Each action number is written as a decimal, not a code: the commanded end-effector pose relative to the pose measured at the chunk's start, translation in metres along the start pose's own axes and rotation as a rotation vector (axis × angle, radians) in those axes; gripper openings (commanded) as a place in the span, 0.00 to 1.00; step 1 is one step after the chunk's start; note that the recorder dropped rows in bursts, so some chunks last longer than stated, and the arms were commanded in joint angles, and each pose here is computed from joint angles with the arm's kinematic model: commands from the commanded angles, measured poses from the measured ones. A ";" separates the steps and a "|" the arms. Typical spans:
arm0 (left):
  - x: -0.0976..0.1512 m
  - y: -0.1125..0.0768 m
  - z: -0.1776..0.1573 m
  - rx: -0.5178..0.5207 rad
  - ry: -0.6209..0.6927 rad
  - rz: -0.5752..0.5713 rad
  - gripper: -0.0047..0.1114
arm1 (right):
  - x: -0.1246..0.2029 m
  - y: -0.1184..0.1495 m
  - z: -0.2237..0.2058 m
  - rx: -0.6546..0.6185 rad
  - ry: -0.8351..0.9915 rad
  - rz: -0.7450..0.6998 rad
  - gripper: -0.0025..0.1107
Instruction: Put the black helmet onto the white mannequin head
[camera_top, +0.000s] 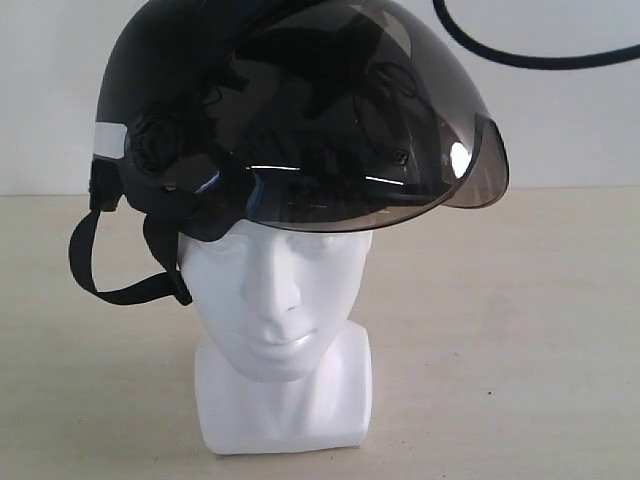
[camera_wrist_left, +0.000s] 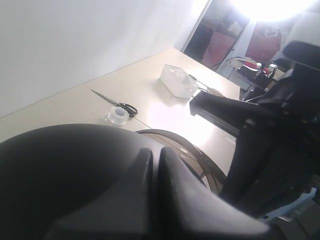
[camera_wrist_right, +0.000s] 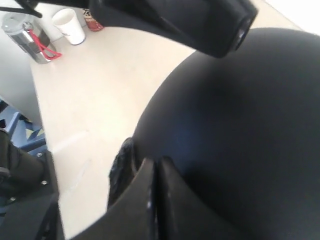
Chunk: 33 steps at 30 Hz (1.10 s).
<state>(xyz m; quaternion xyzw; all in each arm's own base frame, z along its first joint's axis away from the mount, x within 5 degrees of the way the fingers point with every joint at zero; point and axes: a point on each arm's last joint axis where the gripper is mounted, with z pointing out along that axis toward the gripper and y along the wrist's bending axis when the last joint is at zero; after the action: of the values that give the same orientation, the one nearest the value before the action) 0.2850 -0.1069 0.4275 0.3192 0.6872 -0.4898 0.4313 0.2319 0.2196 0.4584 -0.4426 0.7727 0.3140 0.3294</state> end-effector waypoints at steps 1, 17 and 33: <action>-0.001 -0.005 -0.002 0.006 -0.003 0.001 0.08 | -0.008 -0.004 -0.007 0.069 -0.056 -0.096 0.02; 0.030 -0.011 -0.045 -0.129 -0.040 -0.029 0.08 | -0.011 -0.049 -0.043 0.436 -0.053 -0.102 0.02; 0.199 -0.059 -0.070 -0.267 -0.015 -0.238 0.08 | -0.012 -0.048 -0.054 0.470 -0.055 -0.220 0.02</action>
<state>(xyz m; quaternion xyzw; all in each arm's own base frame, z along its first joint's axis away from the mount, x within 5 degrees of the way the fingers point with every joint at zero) 0.1325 -0.0566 0.2926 0.1707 0.7730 -0.4538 0.4091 0.2653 0.1643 0.4889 -0.4259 0.7663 0.1025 0.4700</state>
